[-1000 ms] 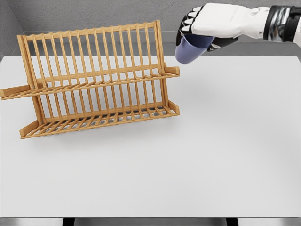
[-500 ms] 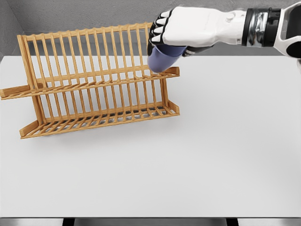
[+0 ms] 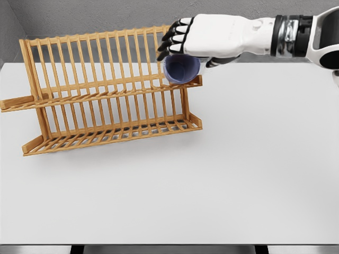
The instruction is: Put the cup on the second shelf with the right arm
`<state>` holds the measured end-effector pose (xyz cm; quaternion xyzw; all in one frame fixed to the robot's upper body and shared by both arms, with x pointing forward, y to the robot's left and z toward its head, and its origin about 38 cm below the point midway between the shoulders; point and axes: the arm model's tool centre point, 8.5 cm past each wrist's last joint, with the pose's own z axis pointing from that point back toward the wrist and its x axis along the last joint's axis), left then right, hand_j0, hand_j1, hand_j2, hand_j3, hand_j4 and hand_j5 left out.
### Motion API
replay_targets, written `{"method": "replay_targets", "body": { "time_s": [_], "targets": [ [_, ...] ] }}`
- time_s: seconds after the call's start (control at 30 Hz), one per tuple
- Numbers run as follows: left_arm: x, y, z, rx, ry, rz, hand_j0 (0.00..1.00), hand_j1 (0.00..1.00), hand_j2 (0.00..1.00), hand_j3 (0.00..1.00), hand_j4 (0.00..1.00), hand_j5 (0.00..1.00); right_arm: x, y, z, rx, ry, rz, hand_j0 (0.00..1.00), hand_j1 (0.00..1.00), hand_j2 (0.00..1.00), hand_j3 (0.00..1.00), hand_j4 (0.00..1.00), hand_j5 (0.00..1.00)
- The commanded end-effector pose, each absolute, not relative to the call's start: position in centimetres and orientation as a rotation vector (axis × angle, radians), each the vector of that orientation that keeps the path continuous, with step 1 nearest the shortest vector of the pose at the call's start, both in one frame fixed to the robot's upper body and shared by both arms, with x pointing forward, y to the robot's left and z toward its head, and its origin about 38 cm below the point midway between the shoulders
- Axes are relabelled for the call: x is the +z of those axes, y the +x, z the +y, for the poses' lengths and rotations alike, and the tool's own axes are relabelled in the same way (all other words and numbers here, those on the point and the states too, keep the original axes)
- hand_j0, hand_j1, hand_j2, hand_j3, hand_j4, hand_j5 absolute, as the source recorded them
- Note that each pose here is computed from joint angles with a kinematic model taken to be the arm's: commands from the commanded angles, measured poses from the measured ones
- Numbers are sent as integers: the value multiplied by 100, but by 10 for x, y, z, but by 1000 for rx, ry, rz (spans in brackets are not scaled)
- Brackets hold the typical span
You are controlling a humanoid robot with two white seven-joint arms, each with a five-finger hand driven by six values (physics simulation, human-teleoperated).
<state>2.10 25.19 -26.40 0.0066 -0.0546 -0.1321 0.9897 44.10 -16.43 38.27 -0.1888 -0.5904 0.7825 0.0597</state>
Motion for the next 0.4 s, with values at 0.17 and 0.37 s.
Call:
{"method": "replay_targets", "body": {
  "time_s": [0.17,0.37],
  "targets": [
    [-264,21,252,-265,13,-110,100,100,100,100,100,100,376,423,-408,1703,-874,-1650,100,100,100,100,100,100],
    [-264,21,252,-265,13,-111,100,100,100,100,100,100,235,399,-400,1570,-564,-1575,100,100,100,100,100,100]
  ]
}}
